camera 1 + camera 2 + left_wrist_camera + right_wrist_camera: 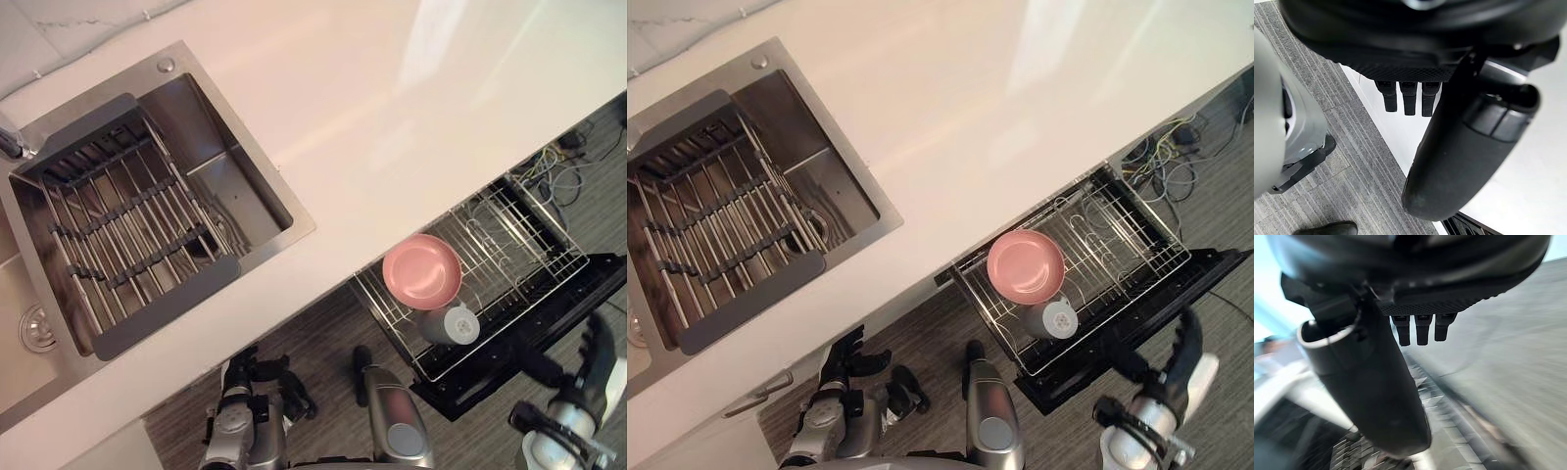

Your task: Walk over to the sink, pick up the cup, carry it to the dishwasher, place the cup inside the dishwasher, then close the dishwasher door

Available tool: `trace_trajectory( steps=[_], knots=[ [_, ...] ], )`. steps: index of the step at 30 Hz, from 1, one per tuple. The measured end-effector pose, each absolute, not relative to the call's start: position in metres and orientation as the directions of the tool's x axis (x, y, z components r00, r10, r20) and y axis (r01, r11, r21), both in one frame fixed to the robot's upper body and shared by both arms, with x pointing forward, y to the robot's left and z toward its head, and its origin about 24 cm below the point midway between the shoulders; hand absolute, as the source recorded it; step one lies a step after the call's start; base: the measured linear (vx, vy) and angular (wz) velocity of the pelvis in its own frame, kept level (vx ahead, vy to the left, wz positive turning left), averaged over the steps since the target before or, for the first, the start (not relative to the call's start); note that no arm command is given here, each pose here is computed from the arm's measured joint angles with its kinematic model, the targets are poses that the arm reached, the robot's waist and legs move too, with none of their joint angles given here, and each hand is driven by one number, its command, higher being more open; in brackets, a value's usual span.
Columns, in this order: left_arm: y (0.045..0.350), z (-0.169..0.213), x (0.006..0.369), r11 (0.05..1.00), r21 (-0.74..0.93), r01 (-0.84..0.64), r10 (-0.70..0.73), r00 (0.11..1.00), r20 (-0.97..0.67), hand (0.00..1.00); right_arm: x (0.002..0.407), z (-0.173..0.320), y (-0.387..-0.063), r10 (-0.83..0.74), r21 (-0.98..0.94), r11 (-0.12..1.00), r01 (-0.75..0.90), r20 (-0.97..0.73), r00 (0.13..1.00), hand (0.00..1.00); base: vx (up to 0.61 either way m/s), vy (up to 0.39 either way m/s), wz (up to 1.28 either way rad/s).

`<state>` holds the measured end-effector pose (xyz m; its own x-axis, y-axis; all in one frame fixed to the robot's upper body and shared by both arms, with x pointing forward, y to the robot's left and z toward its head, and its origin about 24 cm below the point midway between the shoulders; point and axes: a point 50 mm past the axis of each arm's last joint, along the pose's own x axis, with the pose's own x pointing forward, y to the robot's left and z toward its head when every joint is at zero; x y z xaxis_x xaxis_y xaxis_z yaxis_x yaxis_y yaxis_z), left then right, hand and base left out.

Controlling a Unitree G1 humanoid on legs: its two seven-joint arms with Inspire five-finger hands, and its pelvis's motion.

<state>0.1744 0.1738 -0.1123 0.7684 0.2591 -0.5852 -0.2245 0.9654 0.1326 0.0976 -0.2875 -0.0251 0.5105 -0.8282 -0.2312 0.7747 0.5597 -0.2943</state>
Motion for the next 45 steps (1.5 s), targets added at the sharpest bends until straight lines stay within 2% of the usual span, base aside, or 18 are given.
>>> trace_trajectory(
  steps=[6, 12, 14, 15, 16, 18, 21, 25, 30, 31, 32, 38, 41, 45],
  knots=[
    [0.178, -0.115, 0.168, 0.964, 0.142, -0.223, 0.263, 0.757, -0.598, 0.9, 0.089, -0.054, -0.285, -0.804, -0.154, 0.553, 0.819, -0.358, 0.475, 0.9, -0.02, 0.002, 0.03],
    [0.185, -0.113, 0.17, 0.96, 0.144, -0.241, 0.279, 0.759, -0.588, 0.9, 0.109, -0.056, -0.287, -0.777, -0.063, 0.574, 0.816, -0.357, 0.519, 0.9, -0.01, -0.001, 0.05],
    [0.186, -0.11, 0.173, 0.962, 0.148, -0.231, 0.274, 0.77, -0.576, 0.9, 0.142, -0.049, -0.282, -0.719, -0.048, 0.659, 0.75, -0.332, 0.611, 0.9, -0.04, 0.013, 0.16],
    [0.186, -0.109, 0.175, 0.963, 0.149, -0.226, 0.271, 0.775, -0.571, 0.9, 0.153, -0.049, -0.278, -0.702, -0.048, 0.675, 0.736, -0.347, 0.622, 0.9, -0.04, 0.001, 0.25],
    [0.184, -0.107, 0.181, 0.966, 0.15, -0.211, 0.258, 0.788, -0.559, 0.9, 0.164, -0.051, -0.275, -0.711, -0.019, 0.648, 0.762, -0.375, 0.595, 0.9, -0.03, -0.01, 0.28],
    [0.184, -0.105, 0.182, 0.967, 0.156, -0.201, 0.254, 0.795, -0.551, 0.9, 0.174, -0.043, -0.271, -0.717, 0.015, 0.641, 0.768, -0.346, 0.605, 0.9, -0.01, -0.026, 0.22],
    [0.182, -0.101, 0.19, 0.971, 0.159, -0.179, 0.237, 0.813, -0.532, 0.9, 0.189, -0.029, -0.261, -0.685, 0.101, 0.665, 0.74, -0.313, 0.658, 0.9, 0.01, -0.042, 0.29],
    [0.18, -0.097, 0.197, 0.975, 0.146, -0.166, 0.218, 0.828, -0.516, 0.9, 0.227, 0.0, -0.234, -0.599, 0.349, 0.681, 0.644, -0.241, 0.764, 0.9, -0.01, -0.078, 0.4],
    [0.172, -0.099, 0.195, 0.979, 0.124, -0.164, 0.205, 0.828, -0.523, 0.9, 0.256, 0.027, -0.209, -0.476, 0.685, 0.589, 0.429, -0.135, 0.869, 0.9, -0.01, -0.101, 0.34],
    [0.174, -0.101, 0.191, 0.977, 0.128, -0.168, 0.21, 0.821, -0.531, 0.9, 0.256, 0.026, -0.195, -0.424, 0.76, 0.533, 0.371, -0.139, 0.895, 0.9, -0.03, -0.121, 0.2],
    [0.174, -0.102, 0.188, 0.978, 0.13, -0.166, 0.21, 0.816, -0.538, 0.9, 0.255, 0.024, -0.188, -0.432, 0.833, 0.422, 0.358, -0.162, 0.887, 0.9, -0.04, -0.094, 0.14],
    [0.167, -0.107, 0.184, 0.986, 0.122, -0.113, 0.162, 0.81, -0.564, 0.9, 0.254, 0.022, -0.183, -0.417, 0.926, 0.239, 0.292, -0.173, 0.892, 0.9, -0.07, -0.035, 0.1],
    [0.165, -0.111, 0.178, 0.988, 0.123, -0.092, 0.147, 0.799, -0.583, 0.9, 0.247, 0.014, -0.188, -0.411, 0.914, 0.267, 0.306, -0.179, 0.894, 0.9, -0.01, -0.018, 0.18],
    [0.172, -0.123, 0.164, 0.986, 0.148, -0.076, 0.155, 0.75, -0.643, 0.9, 0.229, -0.001, -0.196, -0.367, 0.867, 0.383, 0.317, -0.172, 0.914, 0.9, 0.04, -0.009, 0.09]
  ],
)
